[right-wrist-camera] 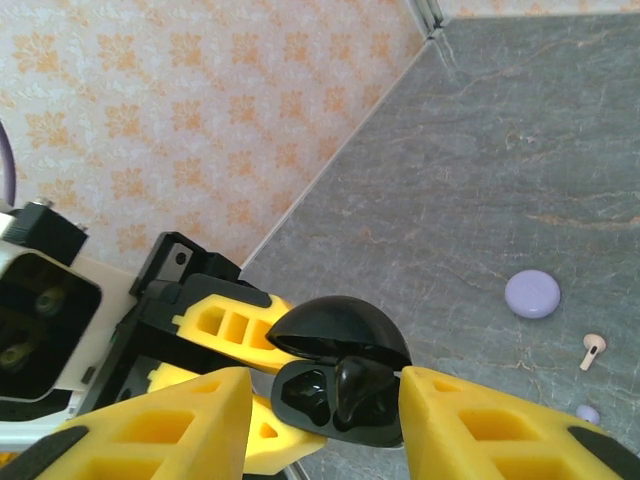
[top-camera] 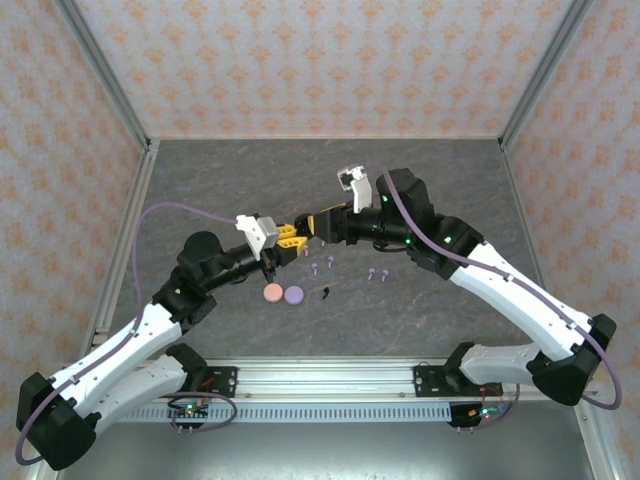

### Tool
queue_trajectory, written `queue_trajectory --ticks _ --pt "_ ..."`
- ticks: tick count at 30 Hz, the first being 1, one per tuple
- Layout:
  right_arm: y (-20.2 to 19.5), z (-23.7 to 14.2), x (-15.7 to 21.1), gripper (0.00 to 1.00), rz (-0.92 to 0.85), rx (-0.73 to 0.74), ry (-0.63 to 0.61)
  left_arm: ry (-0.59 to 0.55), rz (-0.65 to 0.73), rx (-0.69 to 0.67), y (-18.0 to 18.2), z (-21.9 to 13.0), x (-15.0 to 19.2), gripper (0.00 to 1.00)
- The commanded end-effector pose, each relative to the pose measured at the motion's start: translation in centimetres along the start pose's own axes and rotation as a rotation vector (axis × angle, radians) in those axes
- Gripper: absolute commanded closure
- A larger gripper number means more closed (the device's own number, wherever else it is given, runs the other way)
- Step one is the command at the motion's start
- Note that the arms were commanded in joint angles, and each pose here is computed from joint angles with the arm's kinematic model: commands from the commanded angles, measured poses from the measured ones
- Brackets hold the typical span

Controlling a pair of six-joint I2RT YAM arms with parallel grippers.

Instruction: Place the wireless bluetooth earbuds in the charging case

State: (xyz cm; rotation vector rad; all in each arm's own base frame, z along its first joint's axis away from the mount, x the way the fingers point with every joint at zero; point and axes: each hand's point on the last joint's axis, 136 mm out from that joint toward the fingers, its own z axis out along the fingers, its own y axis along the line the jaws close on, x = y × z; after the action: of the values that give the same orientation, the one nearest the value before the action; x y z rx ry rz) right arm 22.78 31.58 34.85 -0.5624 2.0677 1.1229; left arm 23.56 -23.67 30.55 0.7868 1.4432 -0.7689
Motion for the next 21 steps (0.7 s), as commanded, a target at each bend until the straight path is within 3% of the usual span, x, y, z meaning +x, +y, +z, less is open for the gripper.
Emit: queue_trajectory --ticks 1,21 --pt "1.43 -0.25 -1.30 0.57 -0.019 -0.049 -0.027 -0.055 0.050 0.025 -0.71 -0.33 -1.90 1.00" --pt "2.23 -0.28 -0.61 0.59 -0.019 -0.093 0.003 -0.048 0.048 0.015 -0.43 -0.08 -1.70 1.00"
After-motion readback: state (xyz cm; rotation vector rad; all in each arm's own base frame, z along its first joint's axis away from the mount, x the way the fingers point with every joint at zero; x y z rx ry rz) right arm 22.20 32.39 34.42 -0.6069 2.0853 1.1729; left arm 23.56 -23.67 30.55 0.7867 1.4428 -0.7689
